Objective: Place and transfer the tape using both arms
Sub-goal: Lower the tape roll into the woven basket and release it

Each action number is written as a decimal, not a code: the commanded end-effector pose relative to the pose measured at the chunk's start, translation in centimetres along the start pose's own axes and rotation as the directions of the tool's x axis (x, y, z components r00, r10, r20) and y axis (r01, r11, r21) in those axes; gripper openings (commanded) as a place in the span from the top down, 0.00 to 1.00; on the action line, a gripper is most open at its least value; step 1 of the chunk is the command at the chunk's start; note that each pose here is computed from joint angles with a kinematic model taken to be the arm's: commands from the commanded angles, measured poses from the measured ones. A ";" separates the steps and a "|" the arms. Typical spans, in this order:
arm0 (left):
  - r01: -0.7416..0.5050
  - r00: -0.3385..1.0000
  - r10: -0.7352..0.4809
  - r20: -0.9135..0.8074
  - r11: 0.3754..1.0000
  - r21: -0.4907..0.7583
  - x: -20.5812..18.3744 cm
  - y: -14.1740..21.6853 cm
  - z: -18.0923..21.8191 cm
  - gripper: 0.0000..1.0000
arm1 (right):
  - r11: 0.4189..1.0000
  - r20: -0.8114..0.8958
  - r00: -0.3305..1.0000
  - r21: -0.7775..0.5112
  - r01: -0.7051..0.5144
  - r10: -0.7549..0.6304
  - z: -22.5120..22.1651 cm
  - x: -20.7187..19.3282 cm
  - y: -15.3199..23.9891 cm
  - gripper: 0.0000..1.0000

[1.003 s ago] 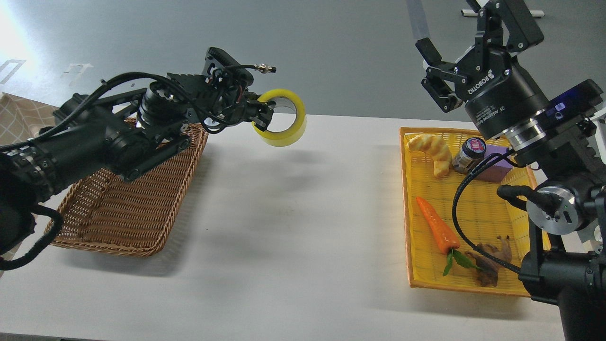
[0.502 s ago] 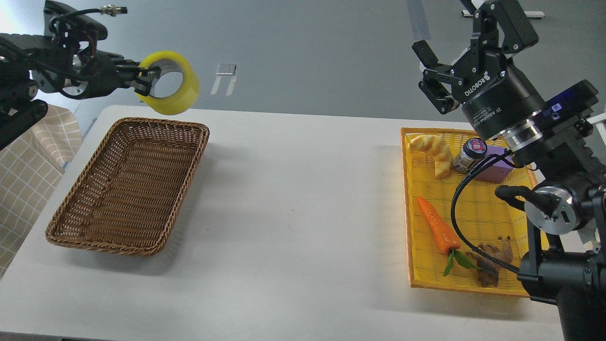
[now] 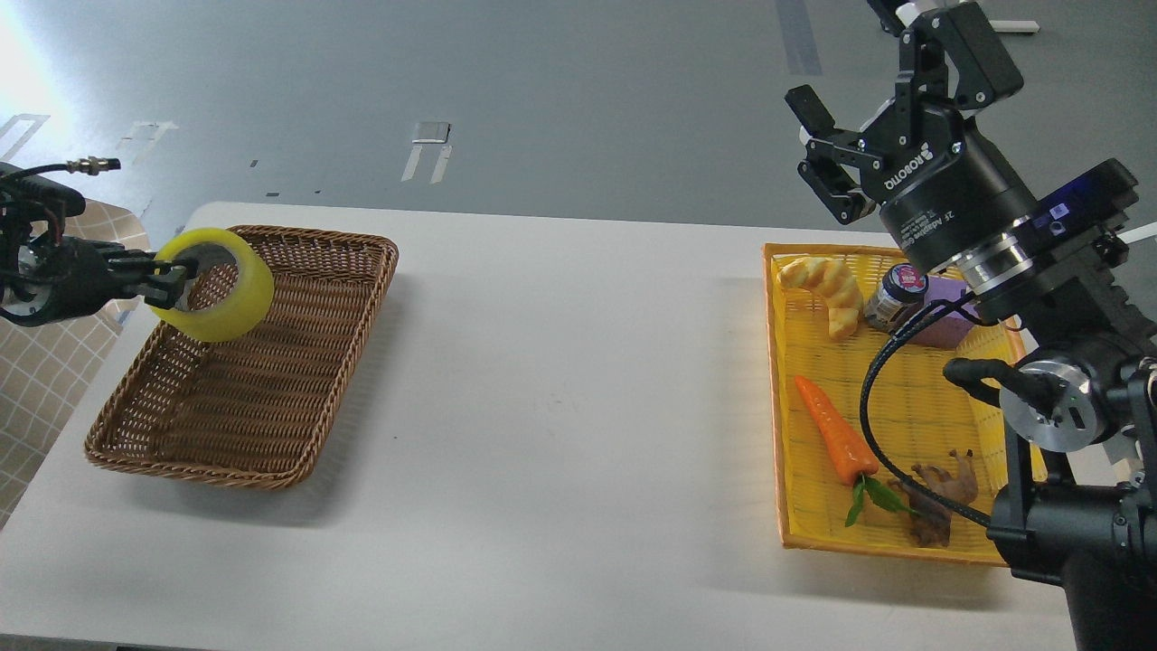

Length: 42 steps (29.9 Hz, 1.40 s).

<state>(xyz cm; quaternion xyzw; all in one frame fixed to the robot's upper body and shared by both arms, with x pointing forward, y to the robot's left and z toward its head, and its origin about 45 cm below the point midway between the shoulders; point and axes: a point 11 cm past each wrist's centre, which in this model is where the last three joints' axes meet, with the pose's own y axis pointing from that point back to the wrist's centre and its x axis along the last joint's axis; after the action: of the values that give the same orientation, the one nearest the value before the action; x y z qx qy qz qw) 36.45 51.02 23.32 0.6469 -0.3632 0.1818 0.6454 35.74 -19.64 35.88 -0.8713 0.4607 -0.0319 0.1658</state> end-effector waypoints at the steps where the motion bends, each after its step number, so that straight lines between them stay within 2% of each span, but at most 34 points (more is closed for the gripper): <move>1: 0.018 1.000 -0.018 -0.017 1.000 0.007 -1.1 -0.1 -0.3 1.00 | 1.000 -0.002 1.000 0.002 0.001 -0.001 -0.1 0.0 -0.1 0.01; 12: 0.048 0.998 -0.049 -0.026 0.998 -0.037 -3.6 -1.4 1.0 1.00 | 1.000 -0.002 1.000 0.003 0.001 -0.001 -0.1 0.0 0.0 0.01; 25: 0.036 0.998 -0.038 -0.041 0.998 -0.048 -4.3 -3.9 1.8 1.00 | 1.000 -0.003 1.000 0.006 -0.003 0.003 -0.2 0.0 0.2 0.01; 33: 0.032 0.999 -0.033 -0.030 0.998 -0.046 -5.1 -4.3 1.9 0.81 | 1.000 -0.002 1.000 0.004 -0.004 0.004 -0.2 0.0 0.2 0.01; 34: 0.029 0.999 -0.030 -0.031 0.999 -0.043 -5.1 -4.2 1.8 0.75 | 1.000 -0.002 1.000 0.004 -0.004 0.004 -0.2 0.0 0.2 0.01; 35: 0.029 0.999 -0.030 -0.031 0.999 -0.043 -5.1 -4.2 1.8 0.75 | 1.000 -0.002 1.000 0.004 -0.004 0.004 -0.2 0.0 0.2 0.01; 37: 0.028 0.999 -0.029 -0.035 0.999 -0.034 -5.1 -4.3 1.6 0.58 | 1.000 -0.002 1.000 0.003 -0.004 0.004 -0.1 0.0 0.2 0.01; 40: 0.024 0.999 -0.026 -0.037 0.999 -0.034 -5.0 -4.3 1.6 0.46 | 1.000 -0.001 1.000 0.001 -0.004 0.004 -0.1 0.0 0.2 0.01; 41: 0.024 0.999 -0.026 -0.037 0.999 -0.034 -5.0 -4.3 1.6 0.46 | 1.000 -0.001 1.000 0.001 -0.004 0.004 -0.1 0.0 0.2 0.01; 42: 0.024 0.999 -0.025 -0.039 0.999 -0.033 -4.9 -4.3 1.5 0.41 | 1.000 0.001 1.000 -0.001 -0.007 0.007 0.1 0.1 0.4 0.01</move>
<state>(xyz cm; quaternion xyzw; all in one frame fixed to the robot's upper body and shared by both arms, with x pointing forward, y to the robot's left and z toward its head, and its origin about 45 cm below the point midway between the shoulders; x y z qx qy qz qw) 35.70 50.28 16.53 0.6371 -0.3454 0.1787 0.6655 35.54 -19.80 35.91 -0.8700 0.4627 -0.0328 0.1668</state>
